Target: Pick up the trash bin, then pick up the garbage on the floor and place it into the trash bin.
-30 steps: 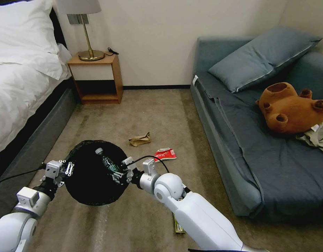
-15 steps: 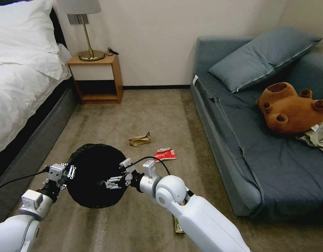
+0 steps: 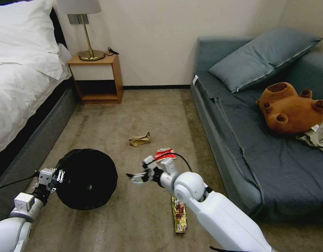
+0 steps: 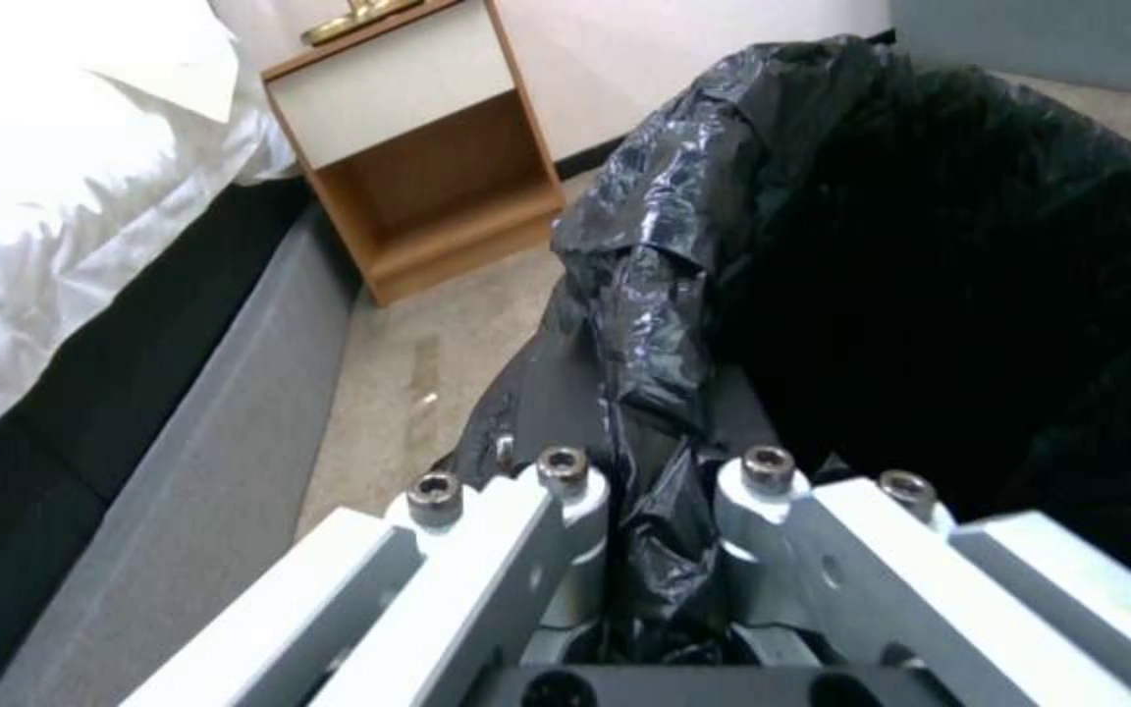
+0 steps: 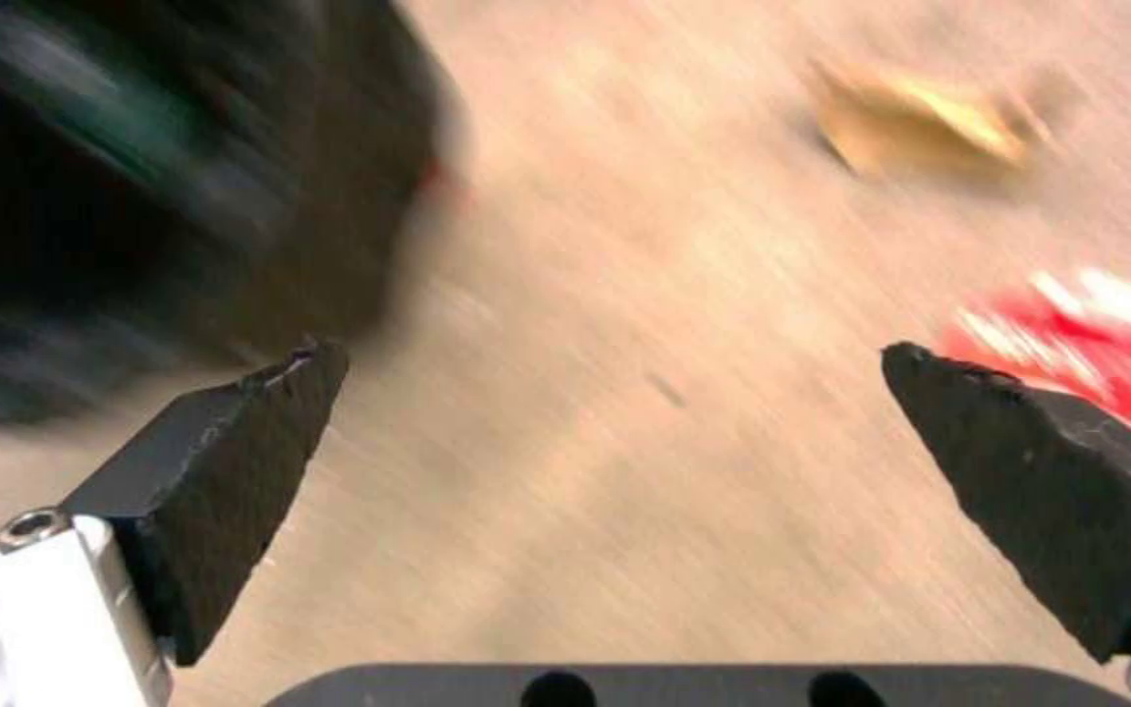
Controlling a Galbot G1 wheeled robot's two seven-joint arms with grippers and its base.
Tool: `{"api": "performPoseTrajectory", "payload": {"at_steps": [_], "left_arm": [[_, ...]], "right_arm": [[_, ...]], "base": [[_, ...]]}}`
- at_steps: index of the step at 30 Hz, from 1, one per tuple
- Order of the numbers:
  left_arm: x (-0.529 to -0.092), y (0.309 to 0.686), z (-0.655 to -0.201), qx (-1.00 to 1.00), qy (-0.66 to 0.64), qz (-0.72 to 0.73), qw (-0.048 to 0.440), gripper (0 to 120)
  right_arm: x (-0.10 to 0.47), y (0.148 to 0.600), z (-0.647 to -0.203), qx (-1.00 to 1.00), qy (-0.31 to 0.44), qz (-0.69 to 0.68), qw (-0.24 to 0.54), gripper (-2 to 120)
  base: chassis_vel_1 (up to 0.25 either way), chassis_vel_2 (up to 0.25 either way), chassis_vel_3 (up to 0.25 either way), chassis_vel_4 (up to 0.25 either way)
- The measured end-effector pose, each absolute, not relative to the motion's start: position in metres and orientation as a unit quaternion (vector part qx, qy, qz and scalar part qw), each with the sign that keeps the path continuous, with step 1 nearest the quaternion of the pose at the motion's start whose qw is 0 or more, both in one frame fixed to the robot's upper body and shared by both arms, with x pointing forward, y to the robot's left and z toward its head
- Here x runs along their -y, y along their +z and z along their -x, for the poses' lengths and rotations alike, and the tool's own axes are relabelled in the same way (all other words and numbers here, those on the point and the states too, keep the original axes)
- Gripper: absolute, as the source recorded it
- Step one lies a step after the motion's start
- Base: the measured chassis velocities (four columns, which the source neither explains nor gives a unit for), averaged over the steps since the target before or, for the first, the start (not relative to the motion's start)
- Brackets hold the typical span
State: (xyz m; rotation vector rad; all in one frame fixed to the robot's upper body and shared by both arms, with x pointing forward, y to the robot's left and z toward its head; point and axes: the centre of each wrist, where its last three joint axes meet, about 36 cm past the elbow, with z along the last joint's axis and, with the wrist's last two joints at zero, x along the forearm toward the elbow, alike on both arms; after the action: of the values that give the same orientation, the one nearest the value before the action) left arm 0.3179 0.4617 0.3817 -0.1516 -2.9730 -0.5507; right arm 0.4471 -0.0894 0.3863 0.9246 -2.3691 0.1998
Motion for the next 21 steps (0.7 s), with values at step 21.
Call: {"api": "performPoseTrajectory", "payload": {"at_steps": [21], "left_arm": [[-0.476, 0.385, -0.302, 0.979, -0.19, 0.05, 0.056, 4]], "right_arm": [[0.108, 0.264, -0.421, 0.85, 0.224, -0.199, 0.434, 100]], "base": [[0.0, 0.0, 0.0, 0.0]]}}
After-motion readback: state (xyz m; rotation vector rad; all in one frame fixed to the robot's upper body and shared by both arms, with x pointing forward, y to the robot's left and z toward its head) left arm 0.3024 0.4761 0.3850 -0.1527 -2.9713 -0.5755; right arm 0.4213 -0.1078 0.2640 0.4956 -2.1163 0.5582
